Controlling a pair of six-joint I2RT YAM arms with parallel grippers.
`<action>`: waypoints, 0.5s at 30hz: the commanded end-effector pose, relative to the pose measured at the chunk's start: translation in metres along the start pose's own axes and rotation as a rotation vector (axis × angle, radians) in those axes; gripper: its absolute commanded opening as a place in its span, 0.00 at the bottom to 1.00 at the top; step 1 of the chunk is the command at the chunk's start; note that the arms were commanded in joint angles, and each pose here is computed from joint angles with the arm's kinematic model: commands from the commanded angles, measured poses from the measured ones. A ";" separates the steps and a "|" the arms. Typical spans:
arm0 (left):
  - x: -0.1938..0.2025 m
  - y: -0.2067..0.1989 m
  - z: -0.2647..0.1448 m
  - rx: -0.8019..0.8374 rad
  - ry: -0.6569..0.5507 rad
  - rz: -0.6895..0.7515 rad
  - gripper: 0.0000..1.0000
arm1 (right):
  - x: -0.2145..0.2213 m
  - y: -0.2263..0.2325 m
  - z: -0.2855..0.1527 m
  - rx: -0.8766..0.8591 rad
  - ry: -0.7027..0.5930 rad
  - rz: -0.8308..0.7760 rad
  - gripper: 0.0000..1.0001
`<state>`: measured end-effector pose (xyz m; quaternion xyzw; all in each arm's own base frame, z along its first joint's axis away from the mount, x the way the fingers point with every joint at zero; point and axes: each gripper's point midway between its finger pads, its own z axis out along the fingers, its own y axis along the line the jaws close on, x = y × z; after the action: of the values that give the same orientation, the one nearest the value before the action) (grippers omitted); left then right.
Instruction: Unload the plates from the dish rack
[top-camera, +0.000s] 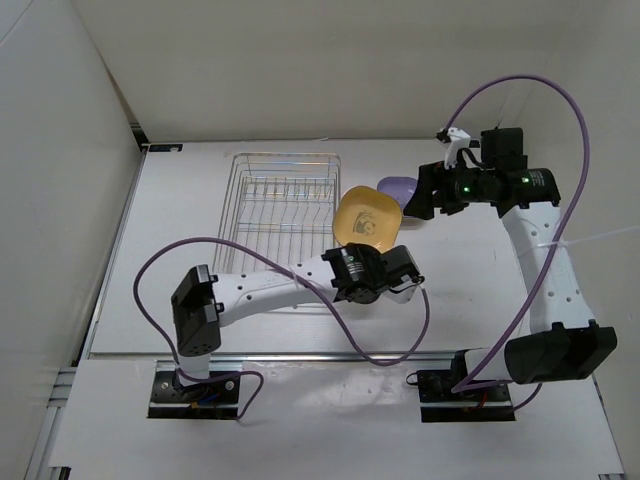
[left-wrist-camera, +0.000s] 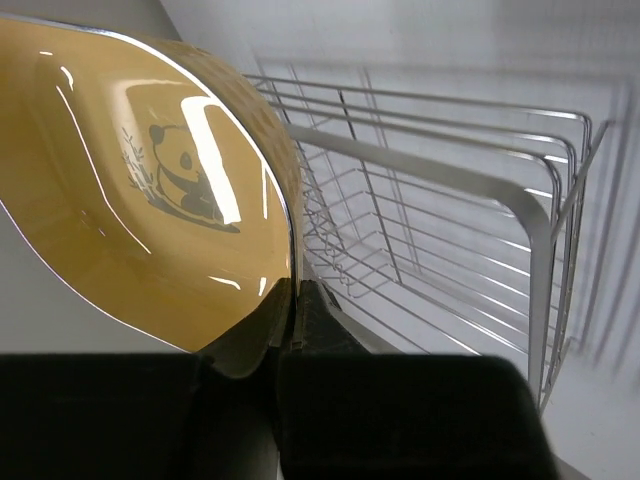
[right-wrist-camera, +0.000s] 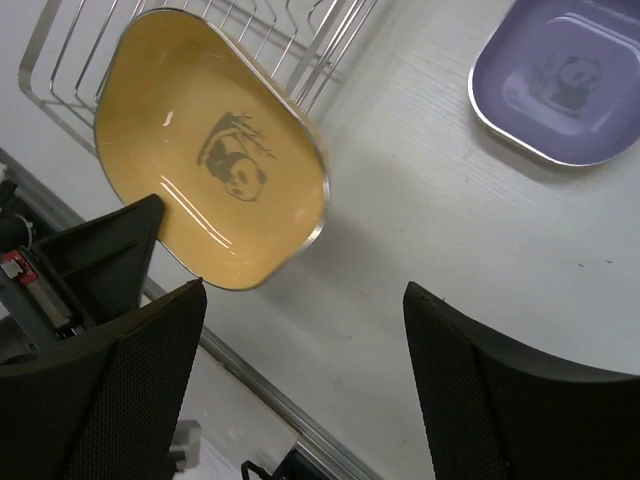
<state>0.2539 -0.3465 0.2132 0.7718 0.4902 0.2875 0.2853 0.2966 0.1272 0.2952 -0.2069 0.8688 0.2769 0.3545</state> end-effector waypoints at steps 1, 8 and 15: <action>-0.013 0.030 -0.017 -0.102 -0.014 -0.029 0.11 | 0.006 0.005 0.007 0.009 0.021 -0.051 0.81; -0.026 0.025 -0.030 -0.102 -0.068 -0.009 0.11 | 0.004 0.000 0.013 0.083 0.037 -0.161 0.75; -0.026 0.015 -0.040 -0.088 -0.110 0.016 0.11 | 0.010 0.002 0.026 0.119 0.091 -0.302 0.65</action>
<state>0.2317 -0.3730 0.2135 0.7889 0.4544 0.2835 0.3013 0.2918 0.1459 0.2725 -0.2930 0.8691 0.1987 0.3455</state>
